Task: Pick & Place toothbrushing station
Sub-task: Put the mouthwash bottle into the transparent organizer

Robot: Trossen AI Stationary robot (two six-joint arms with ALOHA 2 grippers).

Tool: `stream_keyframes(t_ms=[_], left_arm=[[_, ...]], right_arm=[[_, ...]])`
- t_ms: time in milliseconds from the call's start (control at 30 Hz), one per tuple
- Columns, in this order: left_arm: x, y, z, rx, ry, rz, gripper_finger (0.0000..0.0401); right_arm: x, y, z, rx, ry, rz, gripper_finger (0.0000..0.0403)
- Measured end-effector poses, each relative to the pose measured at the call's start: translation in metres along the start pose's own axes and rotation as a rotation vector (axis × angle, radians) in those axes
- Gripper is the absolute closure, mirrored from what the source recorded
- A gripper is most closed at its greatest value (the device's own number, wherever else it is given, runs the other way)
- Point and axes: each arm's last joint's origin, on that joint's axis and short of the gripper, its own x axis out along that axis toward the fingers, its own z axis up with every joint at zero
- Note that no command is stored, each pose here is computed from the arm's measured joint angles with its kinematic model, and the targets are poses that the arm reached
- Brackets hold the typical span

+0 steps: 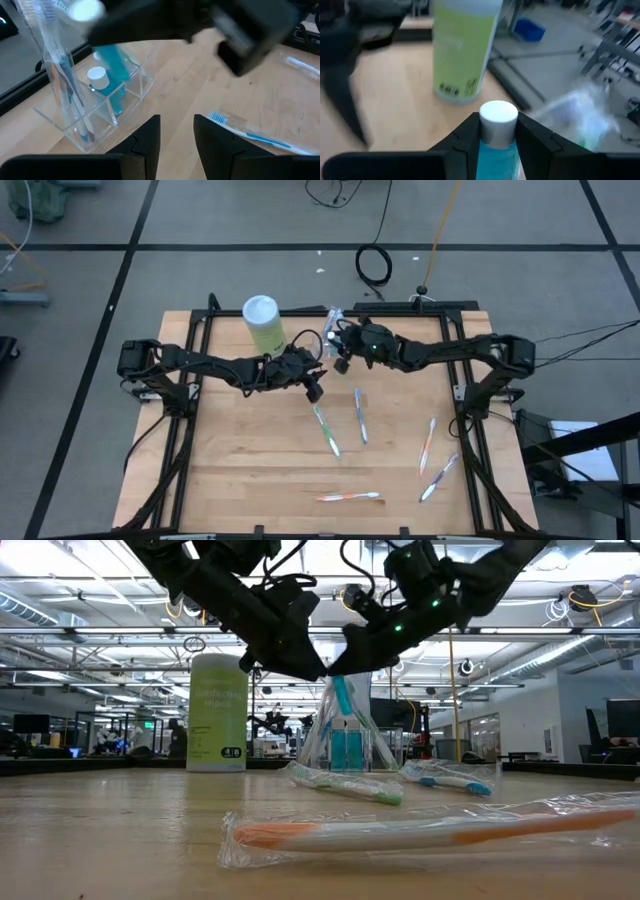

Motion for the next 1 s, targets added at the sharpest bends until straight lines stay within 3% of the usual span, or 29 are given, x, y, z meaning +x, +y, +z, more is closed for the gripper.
stream_keyframes(t_ms=[267,633,1000], left_arm=[[0.000,-0.001,0.000,0.002,0.001,-0.003,0.0277],[0.000,-0.001,-0.001,0.002,0.001,-0.004,0.0277],[0.000,-0.001,0.000,0.002,0.000,-0.004,0.0277]], right_arm=[[0.020,-0.002,-0.015,-0.003,-0.019,-0.124,0.0299],[0.013,-0.003,-0.010,-0.013,-0.008,-0.116,0.0298],[0.022,-0.005,-0.021,0.065,0.011,-0.127,0.0299]])
